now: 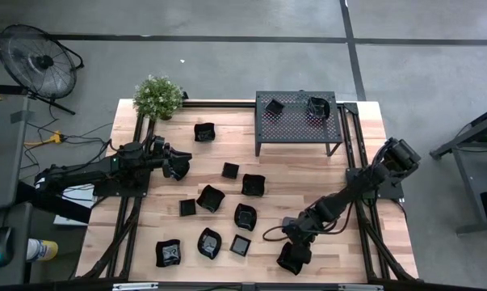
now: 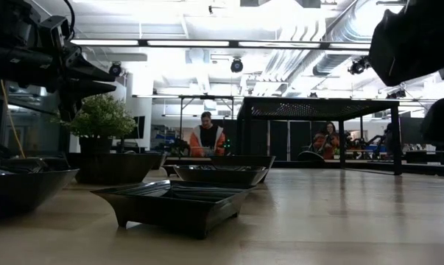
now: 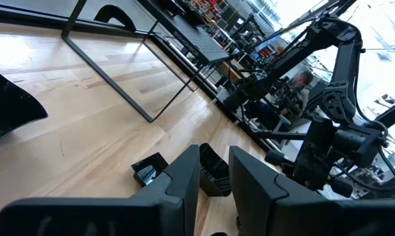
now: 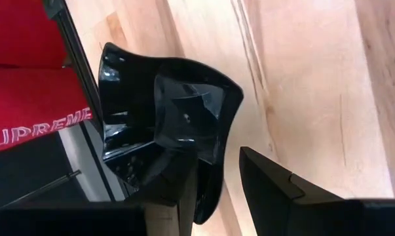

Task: Pick & Place Mini shaped plates
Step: Put the black distorted square plate on the shelf

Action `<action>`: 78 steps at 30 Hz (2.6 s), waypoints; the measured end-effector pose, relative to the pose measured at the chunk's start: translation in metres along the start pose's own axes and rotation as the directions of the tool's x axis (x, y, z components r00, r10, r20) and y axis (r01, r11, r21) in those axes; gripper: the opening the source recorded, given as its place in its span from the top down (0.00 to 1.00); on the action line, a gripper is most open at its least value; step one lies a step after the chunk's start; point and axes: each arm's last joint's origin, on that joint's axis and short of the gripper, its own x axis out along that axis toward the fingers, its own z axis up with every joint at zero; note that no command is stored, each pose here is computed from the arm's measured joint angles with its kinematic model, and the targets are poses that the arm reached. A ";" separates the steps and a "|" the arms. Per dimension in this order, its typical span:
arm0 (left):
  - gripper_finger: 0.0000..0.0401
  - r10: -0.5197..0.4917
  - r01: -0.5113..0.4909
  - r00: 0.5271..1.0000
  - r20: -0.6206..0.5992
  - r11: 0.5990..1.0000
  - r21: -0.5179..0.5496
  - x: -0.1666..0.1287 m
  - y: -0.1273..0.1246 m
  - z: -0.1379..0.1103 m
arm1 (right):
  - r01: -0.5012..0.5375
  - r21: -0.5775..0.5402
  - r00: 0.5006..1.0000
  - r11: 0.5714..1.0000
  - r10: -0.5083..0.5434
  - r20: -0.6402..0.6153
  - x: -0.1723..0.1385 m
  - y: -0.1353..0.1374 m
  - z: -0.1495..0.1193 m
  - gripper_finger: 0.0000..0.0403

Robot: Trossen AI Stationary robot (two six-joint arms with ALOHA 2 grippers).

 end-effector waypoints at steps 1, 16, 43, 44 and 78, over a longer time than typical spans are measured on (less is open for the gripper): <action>0.80 0.000 0.000 1.000 0.000 1.000 0.000 0.000 0.000 0.000 | 0.003 0.002 1.000 1.000 -0.003 0.010 0.000 0.000 0.000 0.73; 0.80 0.000 0.000 1.000 0.000 1.000 0.000 0.000 0.000 0.000 | 0.022 0.030 1.000 0.999 -0.022 0.009 0.000 -0.002 0.000 0.75; 0.80 0.000 0.000 1.000 0.000 1.000 0.000 0.000 0.000 0.000 | -0.019 0.057 1.000 0.998 0.020 -0.016 0.004 0.000 0.002 0.99; 0.80 0.000 0.000 1.000 0.000 1.000 0.000 0.000 0.000 0.000 | -0.028 0.064 0.999 0.998 0.029 -0.016 0.004 0.001 0.002 0.99; 0.80 0.000 0.000 1.000 0.000 1.000 0.000 0.000 0.000 0.000 | -0.068 0.371 0.926 0.926 -0.080 0.369 -0.156 -0.029 -0.010 1.00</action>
